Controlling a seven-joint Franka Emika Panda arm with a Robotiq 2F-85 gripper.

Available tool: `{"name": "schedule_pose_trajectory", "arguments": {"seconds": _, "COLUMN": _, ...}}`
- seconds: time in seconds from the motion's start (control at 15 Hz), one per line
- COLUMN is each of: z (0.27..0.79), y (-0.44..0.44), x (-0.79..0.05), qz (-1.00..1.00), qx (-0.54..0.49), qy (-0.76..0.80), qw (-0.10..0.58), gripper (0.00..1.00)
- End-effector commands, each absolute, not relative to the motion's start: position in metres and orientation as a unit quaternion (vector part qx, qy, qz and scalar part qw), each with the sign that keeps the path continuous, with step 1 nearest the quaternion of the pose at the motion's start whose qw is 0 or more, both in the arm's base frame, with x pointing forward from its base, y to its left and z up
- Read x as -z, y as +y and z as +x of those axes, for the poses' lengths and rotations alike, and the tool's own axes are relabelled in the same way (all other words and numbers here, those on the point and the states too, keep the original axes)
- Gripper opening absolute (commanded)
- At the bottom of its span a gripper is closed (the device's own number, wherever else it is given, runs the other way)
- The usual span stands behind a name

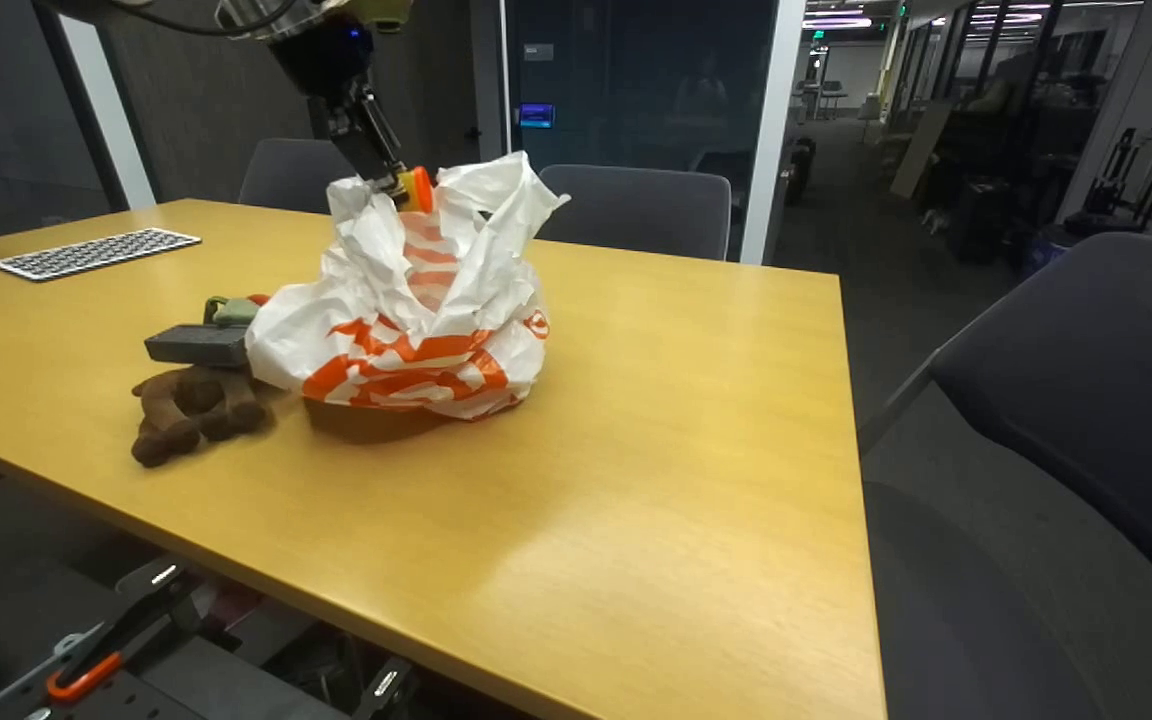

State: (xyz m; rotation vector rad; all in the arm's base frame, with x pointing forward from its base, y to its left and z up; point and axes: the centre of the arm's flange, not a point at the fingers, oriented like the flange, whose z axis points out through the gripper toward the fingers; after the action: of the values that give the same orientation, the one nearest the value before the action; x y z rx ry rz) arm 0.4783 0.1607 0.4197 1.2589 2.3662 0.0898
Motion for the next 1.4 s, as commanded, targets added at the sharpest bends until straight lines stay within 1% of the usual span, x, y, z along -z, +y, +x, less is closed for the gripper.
{"name": "schedule_pose_trajectory", "arguments": {"seconds": 0.0, "z": 0.463, "y": 0.162, "x": -0.410, "qz": 0.428, "qx": -0.025, "qy": 0.844, "qw": 0.322, "gripper": 0.16}}
{"name": "schedule_pose_trajectory", "arguments": {"seconds": 0.6, "z": 0.462, "y": 0.161, "x": -0.388, "qz": 0.306, "qx": 0.004, "qy": 0.810, "qw": 0.501, "gripper": 0.16}}
{"name": "schedule_pose_trajectory", "arguments": {"seconds": 0.87, "z": 0.463, "y": 0.162, "x": -0.388, "qz": 0.342, "qx": -0.048, "qy": 0.761, "qw": 0.549, "gripper": 0.16}}
{"name": "schedule_pose_trajectory", "arguments": {"seconds": 1.0, "z": 0.458, "y": 0.160, "x": -0.394, "qz": 0.380, "qx": -0.085, "qy": 0.740, "qw": 0.549, "gripper": 0.16}}
{"name": "schedule_pose_trajectory", "arguments": {"seconds": 1.2, "z": 0.440, "y": 0.160, "x": -0.381, "qz": 0.432, "qx": -0.152, "qy": 0.735, "qw": 0.499, "gripper": 0.16}}
{"name": "schedule_pose_trajectory", "arguments": {"seconds": 1.33, "z": 0.434, "y": 0.162, "x": -0.373, "qz": 0.458, "qx": -0.194, "qy": 0.718, "qw": 0.487, "gripper": 0.16}}
